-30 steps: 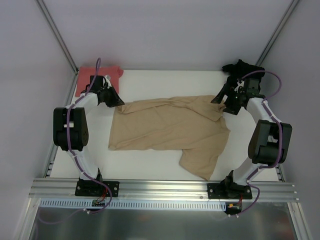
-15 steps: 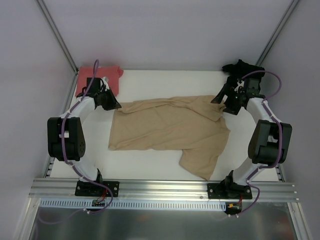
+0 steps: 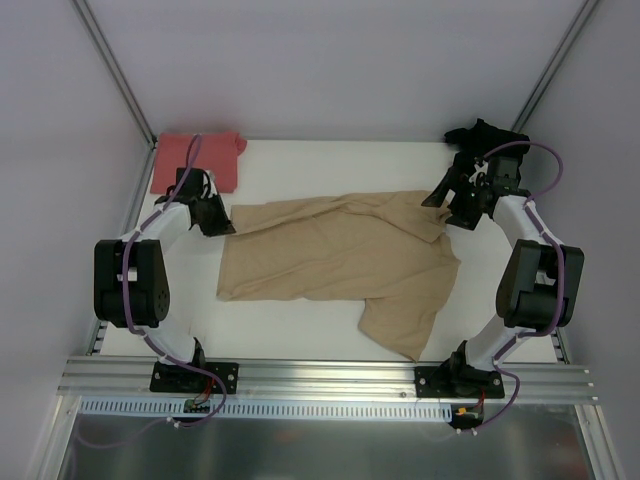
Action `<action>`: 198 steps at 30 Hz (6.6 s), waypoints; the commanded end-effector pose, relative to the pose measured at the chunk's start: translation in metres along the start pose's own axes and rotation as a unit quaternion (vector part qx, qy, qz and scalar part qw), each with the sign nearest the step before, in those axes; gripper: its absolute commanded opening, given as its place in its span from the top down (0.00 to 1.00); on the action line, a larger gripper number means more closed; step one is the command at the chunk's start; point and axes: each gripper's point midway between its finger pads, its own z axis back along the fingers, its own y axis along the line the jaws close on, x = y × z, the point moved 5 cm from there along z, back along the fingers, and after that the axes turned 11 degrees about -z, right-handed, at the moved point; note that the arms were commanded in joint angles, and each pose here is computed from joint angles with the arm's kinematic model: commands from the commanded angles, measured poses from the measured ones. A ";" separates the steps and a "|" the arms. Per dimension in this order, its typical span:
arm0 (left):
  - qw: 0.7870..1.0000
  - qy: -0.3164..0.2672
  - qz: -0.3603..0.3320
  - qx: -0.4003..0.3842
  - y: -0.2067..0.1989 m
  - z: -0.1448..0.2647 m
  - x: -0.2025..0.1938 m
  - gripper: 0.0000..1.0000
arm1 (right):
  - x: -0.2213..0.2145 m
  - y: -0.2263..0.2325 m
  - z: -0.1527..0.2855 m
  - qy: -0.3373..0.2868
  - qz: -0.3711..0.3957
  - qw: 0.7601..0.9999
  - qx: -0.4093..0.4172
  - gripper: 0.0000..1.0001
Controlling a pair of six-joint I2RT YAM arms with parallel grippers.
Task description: Fold and stack the t-shirts
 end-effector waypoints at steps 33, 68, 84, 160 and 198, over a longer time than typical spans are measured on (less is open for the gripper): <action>0.968 -0.220 -0.021 -0.115 -0.063 0.089 -0.026 0.01 | 0.021 0.043 -0.041 0.040 -0.008 0.996 0.073 0.09; 0.966 -0.158 -0.092 -0.183 -0.091 0.090 -0.094 0.01 | -0.001 0.086 -0.135 0.122 0.021 0.990 0.068 0.27; 0.966 -0.163 -0.095 -0.178 -0.089 0.097 -0.096 0.01 | -0.008 0.069 -0.132 0.126 0.023 0.991 0.033 0.34; 0.960 -0.169 -0.098 -0.199 -0.092 0.107 -0.103 0.01 | -0.117 0.070 -0.036 0.158 0.092 0.983 -0.003 0.86; 0.961 -0.167 -0.100 -0.198 -0.089 0.109 -0.108 0.01 | -0.055 0.042 -0.052 0.093 0.096 0.987 -0.094 0.00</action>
